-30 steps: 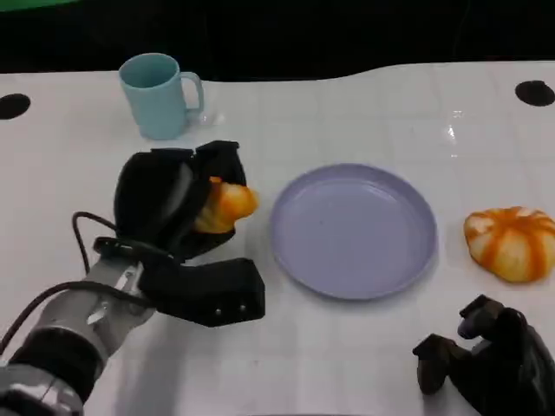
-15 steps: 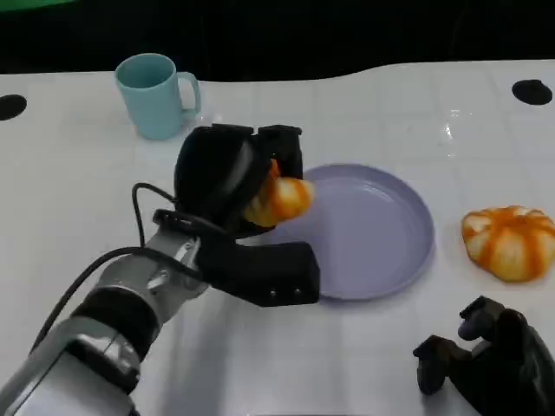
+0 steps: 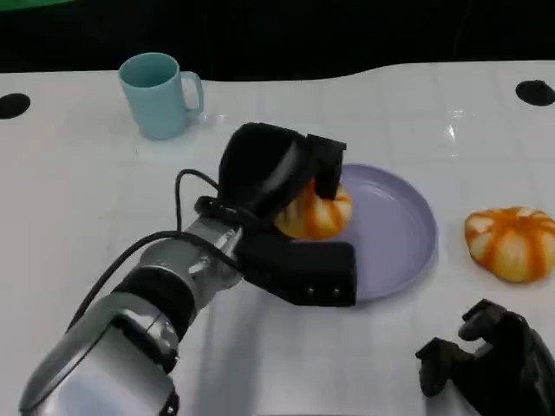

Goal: Grasp the bread from the table and place it into the plate.

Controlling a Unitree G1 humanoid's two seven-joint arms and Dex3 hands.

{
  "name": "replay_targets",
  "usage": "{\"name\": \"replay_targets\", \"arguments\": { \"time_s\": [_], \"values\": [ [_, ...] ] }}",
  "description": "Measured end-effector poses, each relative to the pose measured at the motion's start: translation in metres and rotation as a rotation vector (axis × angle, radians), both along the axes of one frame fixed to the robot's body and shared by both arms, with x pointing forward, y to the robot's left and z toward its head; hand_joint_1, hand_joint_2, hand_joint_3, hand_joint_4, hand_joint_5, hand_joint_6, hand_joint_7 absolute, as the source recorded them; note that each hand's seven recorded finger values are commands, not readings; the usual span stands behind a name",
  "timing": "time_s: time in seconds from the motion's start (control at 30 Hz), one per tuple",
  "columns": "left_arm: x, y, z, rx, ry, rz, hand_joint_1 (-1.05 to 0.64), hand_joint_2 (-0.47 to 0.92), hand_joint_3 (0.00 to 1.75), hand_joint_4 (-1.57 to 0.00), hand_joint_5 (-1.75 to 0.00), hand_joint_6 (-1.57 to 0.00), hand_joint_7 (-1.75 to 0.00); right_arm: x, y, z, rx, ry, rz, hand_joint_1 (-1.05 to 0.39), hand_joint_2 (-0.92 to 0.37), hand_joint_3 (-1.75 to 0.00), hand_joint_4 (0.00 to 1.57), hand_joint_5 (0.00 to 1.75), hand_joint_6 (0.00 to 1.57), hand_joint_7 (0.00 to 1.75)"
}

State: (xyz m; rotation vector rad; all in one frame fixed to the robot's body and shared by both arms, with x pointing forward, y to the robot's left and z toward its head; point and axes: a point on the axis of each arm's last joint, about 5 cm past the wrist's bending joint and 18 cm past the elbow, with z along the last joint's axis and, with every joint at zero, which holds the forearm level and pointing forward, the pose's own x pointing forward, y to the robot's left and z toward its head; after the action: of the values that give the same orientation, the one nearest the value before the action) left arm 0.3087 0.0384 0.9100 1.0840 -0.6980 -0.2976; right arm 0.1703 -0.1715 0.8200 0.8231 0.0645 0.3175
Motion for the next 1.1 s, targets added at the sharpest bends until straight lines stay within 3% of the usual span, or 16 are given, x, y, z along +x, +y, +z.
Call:
{"name": "replay_targets", "arguments": {
  "time_s": [0.2,0.23,0.33,0.4,0.43,0.47,0.5,0.53,0.57,0.6,0.67,0.7,0.73,0.77,0.87,1.1],
  "values": [
    [-0.002,-0.008,0.000,0.037,0.034,-0.017,-1.03,0.84,1.73,-1.57,-1.75,-1.56,-1.75,-0.002,0.000,-0.0004,0.001,0.007,0.000,-0.83,-0.91,-0.01,1.37,1.06,1.37,0.70],
    [-0.002,-0.010,0.001,0.043,0.040,-0.020,-1.02,0.82,1.73,-1.57,-1.75,-1.43,-1.75,-0.002,0.000,-0.0006,0.002,0.012,0.000,-0.83,-0.91,-0.01,1.37,1.06,1.37,0.70],
    [0.000,-0.012,0.005,0.069,0.055,-0.037,-1.00,0.78,1.71,-1.57,-1.75,-1.24,-1.75,-0.003,0.002,-0.0006,0.006,0.015,-0.001,-0.83,-0.91,-0.01,1.37,1.04,1.37,0.69],
    [0.002,-0.013,0.009,0.084,0.064,-0.048,-0.98,0.71,1.67,-1.57,-1.75,-1.01,-1.75,-0.003,0.002,-0.0002,0.007,0.014,-0.004,-0.82,-0.91,-0.01,1.38,1.04,1.37,0.70],
    [0.002,-0.013,0.010,0.094,0.080,-0.056,-0.97,0.66,1.52,-1.32,-1.75,-0.42,-1.74,-0.004,0.002,0.0001,0.007,0.013,-0.006,-0.82,-0.91,-0.01,1.37,1.04,1.37,0.70],
    [0.003,-0.013,0.011,0.106,0.112,-0.069,-0.97,0.64,1.45,-1.23,-1.75,-0.22,-1.74,-0.004,0.002,0.0003,0.008,0.013,-0.008,-0.82,-0.91,-0.01,1.37,1.04,1.37,0.70],
    [0.003,-0.013,0.012,0.120,0.139,-0.085,-0.97,0.64,1.42,-1.19,-1.75,-0.11,-1.74,-0.004,0.002,0.0002,0.008,0.013,-0.008,-0.82,-0.91,-0.01,1.37,1.04,1.37,0.70],
    [0.004,-0.012,0.014,0.135,0.162,-0.097,-0.98,0.65,1.19,-0.86,-1.75,-0.04,-1.49,-0.005,0.002,0.0002,0.008,0.013,-0.008,-0.83,-0.91,0.00,1.37,1.04,1.37,0.70],
    [0.005,-0.010,0.015,0.153,0.187,-0.113,-0.99,0.68,1.06,-0.69,-1.75,-0.02,-1.34,-0.004,0.002,0.0005,0.008,0.013,-0.008,-0.83,-0.91,0.00,1.37,1.04,1.37,0.69],
    [0.007,-0.008,0.017,0.173,0.206,-0.128,-1.00,0.81,0.74,-0.29,-1.75,-0.01,-1.09,-0.004,0.002,0.0008,0.008,0.012,-0.008,-0.83,-0.91,0.00,1.37,1.03,1.37,0.69],
    [0.010,-0.003,0.022,0.211,0.233,-0.152,-1.01,0.89,0.53,-0.08,-1.75,0.00,-0.95,-0.004,0.003,0.0014,0.009,0.012,-0.009,-0.83,-0.91,0.00,1.38,1.03,1.38,0.68],
    [0.011,-0.001,0.025,0.225,0.237,-0.161,-1.02,0.91,0.49,-0.04,-1.75,0.00,-0.93,-0.004,0.003,0.0015,0.009,0.012,-0.010,-0.83,-0.90,0.00,1.38,1.02,1.38,0.68],
    [0.013,0.000,0.027,0.232,0.237,-0.164,-1.03,0.91,0.42,-0.02,-1.42,0.00,-0.70,-0.004,0.003,0.0015,0.010,0.012,-0.010,-0.83,-0.91,0.00,1.37,1.02,1.38,0.68],
    [0.014,0.002,0.030,0.241,0.241,-0.168,-1.04,0.92,0.40,-0.01,-1.26,0.00,-0.56,-0.004,0.003,0.0015,0.010,0.012,-0.009,-0.83,-0.91,0.00,1.37,1.02,1.38,0.67],
    [0.018,0.007,0.039,0.306,0.265,-0.196,-1.05,0.92,0.37,0.00,-1.00,0.00,-0.38,-0.004,0.004,0.0016,0.015,0.008,-0.007,-0.82,-0.91,0.00,1.37,1.02,1.38,0.67],
    [0.020,0.010,0.064,0.405,0.278,-0.243,-1.04,0.92,0.31,0.00,-0.77,0.00,-0.36,-0.002,0.004,0.0026,0.018,0.001,-0.003,-0.83,-0.89,-0.01,1.41,0.97,1.43,0.56]
  ]
}}
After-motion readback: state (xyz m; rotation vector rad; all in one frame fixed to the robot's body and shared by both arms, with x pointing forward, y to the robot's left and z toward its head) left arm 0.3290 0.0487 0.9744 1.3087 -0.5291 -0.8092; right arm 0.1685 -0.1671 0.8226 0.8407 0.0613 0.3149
